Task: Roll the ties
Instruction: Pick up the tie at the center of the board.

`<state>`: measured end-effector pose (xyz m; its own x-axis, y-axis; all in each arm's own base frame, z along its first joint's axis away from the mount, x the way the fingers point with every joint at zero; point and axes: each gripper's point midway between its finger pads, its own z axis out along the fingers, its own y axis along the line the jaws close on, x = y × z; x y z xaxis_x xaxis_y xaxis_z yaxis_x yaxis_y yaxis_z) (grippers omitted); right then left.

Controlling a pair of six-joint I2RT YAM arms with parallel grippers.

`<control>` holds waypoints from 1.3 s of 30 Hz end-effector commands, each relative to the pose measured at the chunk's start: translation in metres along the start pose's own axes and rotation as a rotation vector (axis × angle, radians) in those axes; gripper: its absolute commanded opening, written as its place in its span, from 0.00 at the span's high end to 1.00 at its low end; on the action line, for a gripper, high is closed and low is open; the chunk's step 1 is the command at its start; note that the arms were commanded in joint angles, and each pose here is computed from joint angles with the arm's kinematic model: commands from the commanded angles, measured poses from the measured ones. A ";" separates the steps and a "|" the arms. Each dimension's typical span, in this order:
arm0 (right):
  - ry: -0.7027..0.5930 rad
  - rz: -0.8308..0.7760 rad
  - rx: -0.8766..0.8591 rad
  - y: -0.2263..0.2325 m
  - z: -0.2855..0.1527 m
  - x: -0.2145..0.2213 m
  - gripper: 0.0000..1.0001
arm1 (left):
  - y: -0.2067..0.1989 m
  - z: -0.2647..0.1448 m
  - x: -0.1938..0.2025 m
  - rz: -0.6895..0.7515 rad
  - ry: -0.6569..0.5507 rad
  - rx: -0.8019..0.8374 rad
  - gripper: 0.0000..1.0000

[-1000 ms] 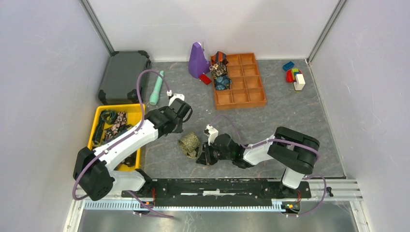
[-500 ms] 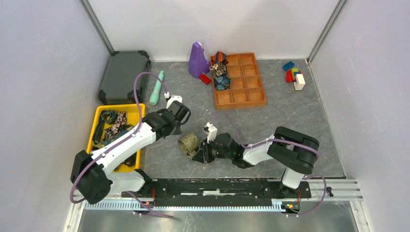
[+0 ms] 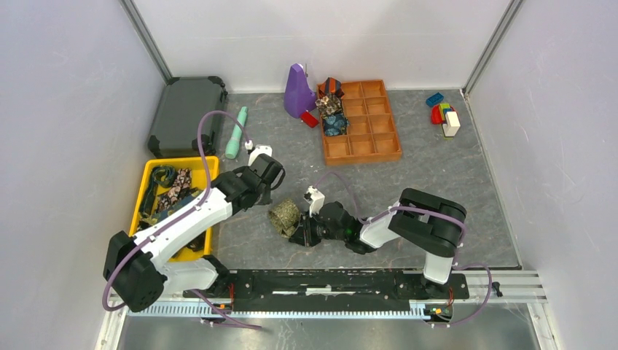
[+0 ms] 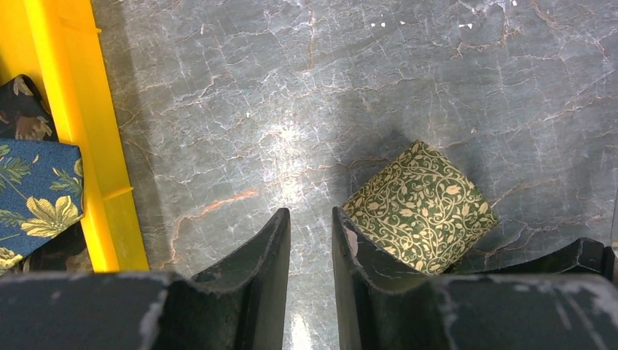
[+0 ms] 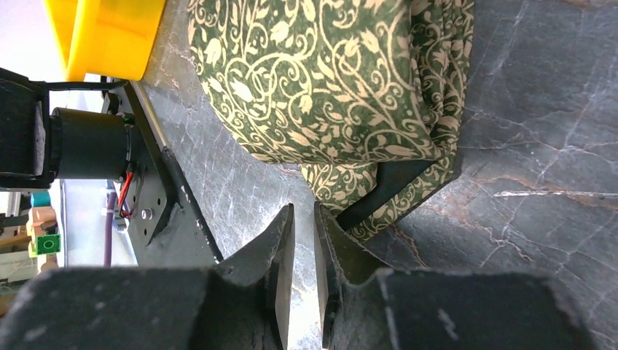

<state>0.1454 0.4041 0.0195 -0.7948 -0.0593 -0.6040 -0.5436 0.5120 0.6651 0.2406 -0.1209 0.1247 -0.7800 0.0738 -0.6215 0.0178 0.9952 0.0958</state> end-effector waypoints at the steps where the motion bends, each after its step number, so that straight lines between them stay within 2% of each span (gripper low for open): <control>1: -0.011 -0.041 0.079 -0.019 -0.004 -0.001 0.78 | 0.003 -0.006 -0.006 -0.068 -0.039 0.000 0.66; 15: 0.019 -0.125 0.235 -0.076 -0.031 -0.020 0.78 | -0.010 0.011 -0.009 -0.089 -0.047 0.011 0.67; 20: 0.021 -0.146 0.212 -0.083 -0.035 -0.035 0.76 | -0.018 0.016 -0.001 -0.098 -0.039 0.062 0.67; 24: 0.015 -0.169 0.152 -0.068 -0.044 -0.041 0.68 | -0.027 0.019 0.011 -0.093 -0.021 0.123 0.67; 26: 0.006 -0.153 0.123 -0.061 -0.048 -0.042 0.60 | -0.033 0.021 0.014 -0.096 -0.023 0.159 0.67; 31: 0.009 0.025 0.114 -0.061 -0.054 -0.040 0.36 | -0.044 0.025 0.017 -0.083 -0.019 0.211 0.67; 34: 0.008 0.107 0.044 -0.049 -0.051 -0.040 0.28 | -0.051 0.025 0.017 -0.078 -0.019 0.245 0.67; 39: 0.016 0.201 0.000 -0.043 -0.043 -0.044 0.21 | -0.057 0.026 0.020 -0.063 -0.012 0.282 0.67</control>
<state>0.1997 0.3414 0.0393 -0.8322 0.0069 -0.5544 -0.4593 0.5516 0.6963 0.2357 -0.1588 0.0812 -0.7945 0.0262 -0.6067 0.1047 0.9900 -0.0944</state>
